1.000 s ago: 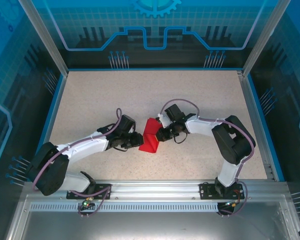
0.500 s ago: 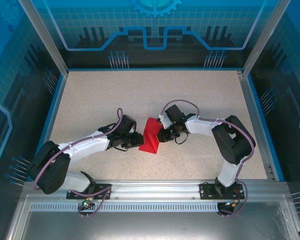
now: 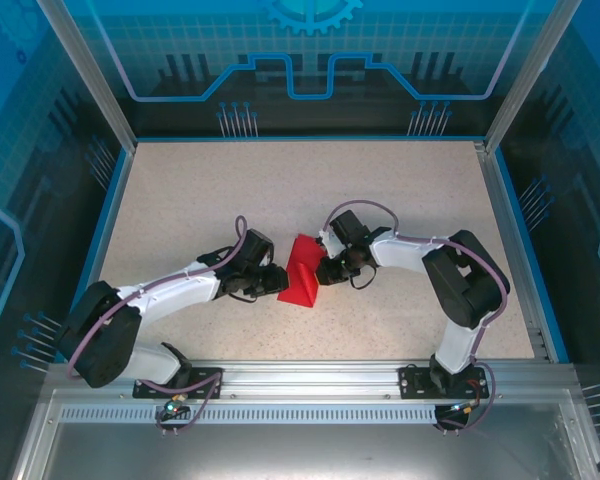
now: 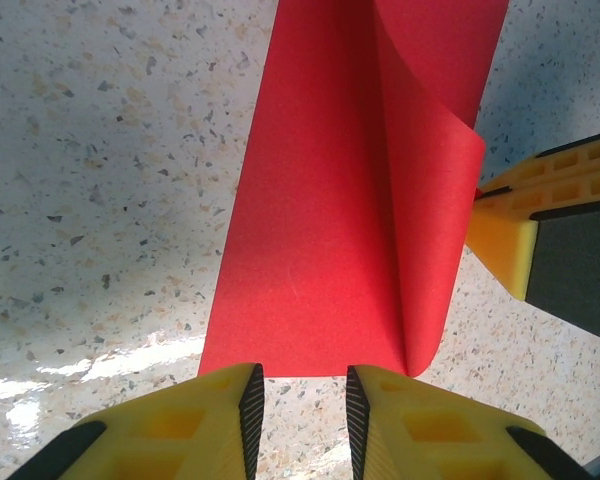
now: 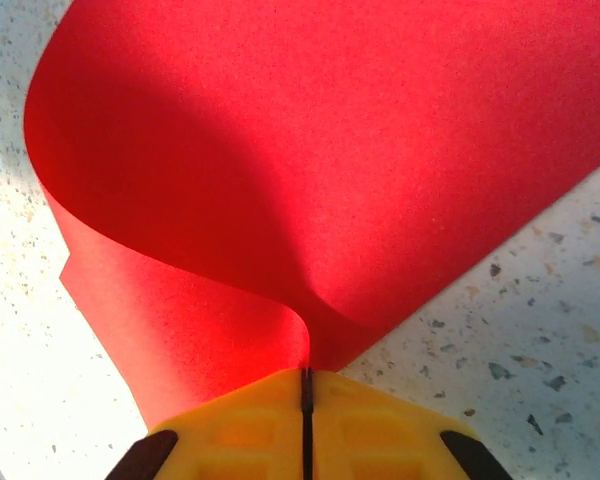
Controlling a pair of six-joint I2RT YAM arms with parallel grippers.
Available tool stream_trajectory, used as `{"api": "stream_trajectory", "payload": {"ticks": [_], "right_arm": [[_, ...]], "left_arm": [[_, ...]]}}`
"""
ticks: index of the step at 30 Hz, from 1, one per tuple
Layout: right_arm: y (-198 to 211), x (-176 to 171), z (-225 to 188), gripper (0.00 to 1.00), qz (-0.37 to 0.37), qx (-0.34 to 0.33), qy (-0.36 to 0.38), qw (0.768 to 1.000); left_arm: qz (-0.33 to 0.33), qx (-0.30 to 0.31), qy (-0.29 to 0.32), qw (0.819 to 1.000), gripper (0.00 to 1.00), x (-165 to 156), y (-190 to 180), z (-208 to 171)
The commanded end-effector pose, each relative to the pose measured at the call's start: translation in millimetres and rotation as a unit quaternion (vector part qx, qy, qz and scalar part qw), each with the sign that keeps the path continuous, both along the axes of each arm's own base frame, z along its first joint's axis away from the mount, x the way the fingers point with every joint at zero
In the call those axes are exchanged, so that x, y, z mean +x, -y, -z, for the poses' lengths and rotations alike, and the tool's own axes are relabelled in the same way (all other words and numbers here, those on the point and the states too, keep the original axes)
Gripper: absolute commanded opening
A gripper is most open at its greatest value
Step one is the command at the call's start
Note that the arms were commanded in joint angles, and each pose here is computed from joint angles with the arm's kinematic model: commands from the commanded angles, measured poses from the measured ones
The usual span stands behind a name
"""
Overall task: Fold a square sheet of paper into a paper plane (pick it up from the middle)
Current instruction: Fold the triangle a second time at the center of the table.
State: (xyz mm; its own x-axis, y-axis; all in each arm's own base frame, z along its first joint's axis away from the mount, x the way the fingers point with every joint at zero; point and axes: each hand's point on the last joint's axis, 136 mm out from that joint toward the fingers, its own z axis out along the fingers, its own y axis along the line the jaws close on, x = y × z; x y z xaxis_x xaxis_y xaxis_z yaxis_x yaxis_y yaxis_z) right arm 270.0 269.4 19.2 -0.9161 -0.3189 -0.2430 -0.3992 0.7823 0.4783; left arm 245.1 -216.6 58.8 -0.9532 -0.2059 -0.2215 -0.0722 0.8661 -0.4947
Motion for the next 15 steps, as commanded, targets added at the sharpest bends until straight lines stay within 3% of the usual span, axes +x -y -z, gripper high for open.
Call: {"api": "stream_trajectory", "payload": {"ticks": [1, 15], "right_arm": [[0.8, 8.3, 1.0, 0.09, 0.012, -0.003, -0.007, 1.0], [6.2, 6.4, 6.3, 0.08, 0.026, -0.018, -0.016, 0.999]], "left_arm": [[-0.007, -0.007, 0.008, 1.0, 0.32, 8.7, 7.6, -8.3], [-0.012, -0.079, 0.016, 0.997, 0.31, 24.3, 35.9, -28.7]]}}
